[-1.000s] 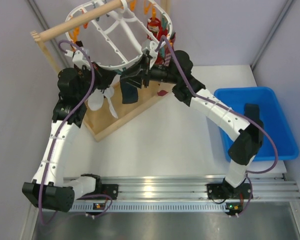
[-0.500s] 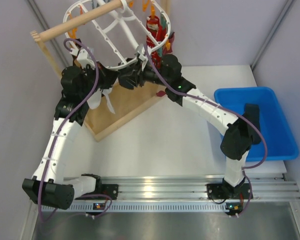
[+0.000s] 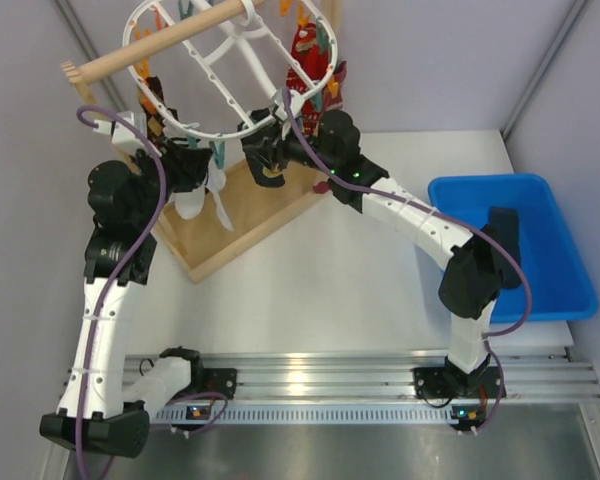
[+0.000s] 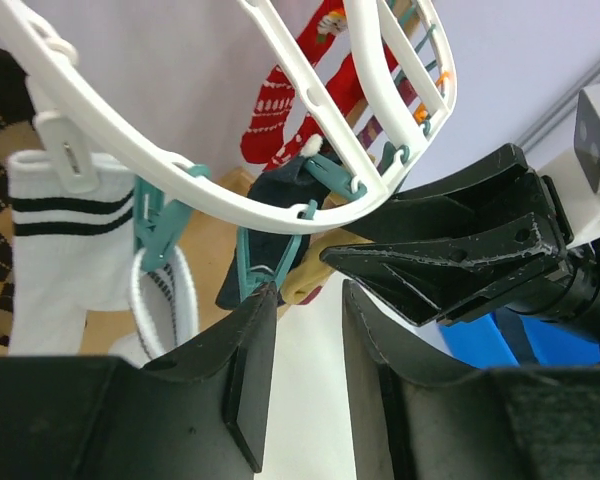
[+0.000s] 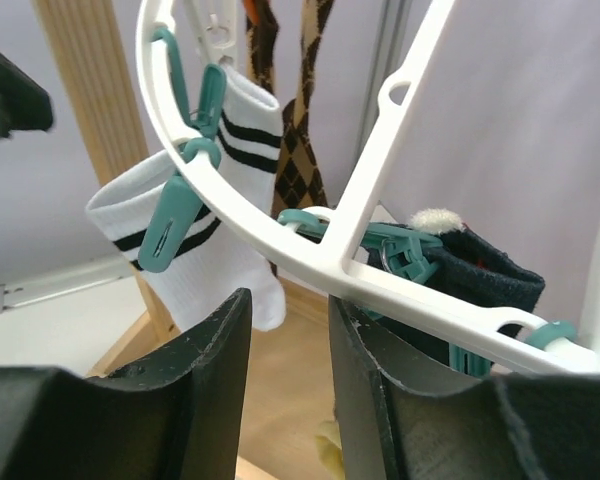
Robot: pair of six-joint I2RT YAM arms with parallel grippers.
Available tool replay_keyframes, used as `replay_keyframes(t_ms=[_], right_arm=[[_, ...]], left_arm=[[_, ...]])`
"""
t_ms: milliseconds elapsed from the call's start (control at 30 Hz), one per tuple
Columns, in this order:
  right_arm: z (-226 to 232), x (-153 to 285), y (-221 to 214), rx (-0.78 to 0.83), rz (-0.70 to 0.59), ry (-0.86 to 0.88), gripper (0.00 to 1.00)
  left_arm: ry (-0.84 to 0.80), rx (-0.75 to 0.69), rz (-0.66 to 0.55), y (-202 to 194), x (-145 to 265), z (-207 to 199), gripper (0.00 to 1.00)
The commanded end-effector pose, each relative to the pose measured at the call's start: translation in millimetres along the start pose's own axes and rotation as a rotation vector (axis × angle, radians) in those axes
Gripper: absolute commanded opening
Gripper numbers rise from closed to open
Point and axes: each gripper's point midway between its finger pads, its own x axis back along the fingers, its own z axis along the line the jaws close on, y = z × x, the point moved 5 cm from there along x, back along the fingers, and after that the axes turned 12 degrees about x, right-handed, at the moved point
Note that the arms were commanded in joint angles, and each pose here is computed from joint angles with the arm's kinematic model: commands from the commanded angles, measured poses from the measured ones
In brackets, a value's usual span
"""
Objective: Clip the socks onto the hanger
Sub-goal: Open the clamp at the hanger.
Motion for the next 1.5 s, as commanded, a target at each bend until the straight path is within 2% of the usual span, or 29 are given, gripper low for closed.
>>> replay_keyframes(t_ms=[0, 267, 700, 933, 1267, 1467], right_arm=[[-34.9, -1.9, 7.5, 0.037, -0.019, -0.186, 0.37], [-63.4, 2.5, 3.6, 0.004, -0.007, -0.262, 0.37], [-31.2, 19.2, 8.9, 0.031, -0.079, -0.007, 0.38], [-6.4, 36.0, 2.3, 0.067, -0.087, 0.115, 0.47], [-1.0, 43.0, -5.1, 0.113, -0.080, 0.176, 0.52], [-13.4, 42.2, -0.6, 0.110, -0.121, 0.134, 0.52]], left_arm=[[0.071, 0.015, -0.037, 3.9, 2.9, 12.0, 0.38], [0.016, 0.020, 0.003, -2.2, -8.9, 10.9, 0.38], [-0.051, 0.063, 0.017, -1.2, -36.5, 7.7, 0.38], [-0.063, 0.065, 0.022, -0.7, -40.5, 5.2, 0.38], [-0.058, 0.060, 0.018, 0.7, -42.9, 5.6, 0.38], [-0.059, 0.061, 0.022, 0.2, -43.1, 5.6, 0.38]])
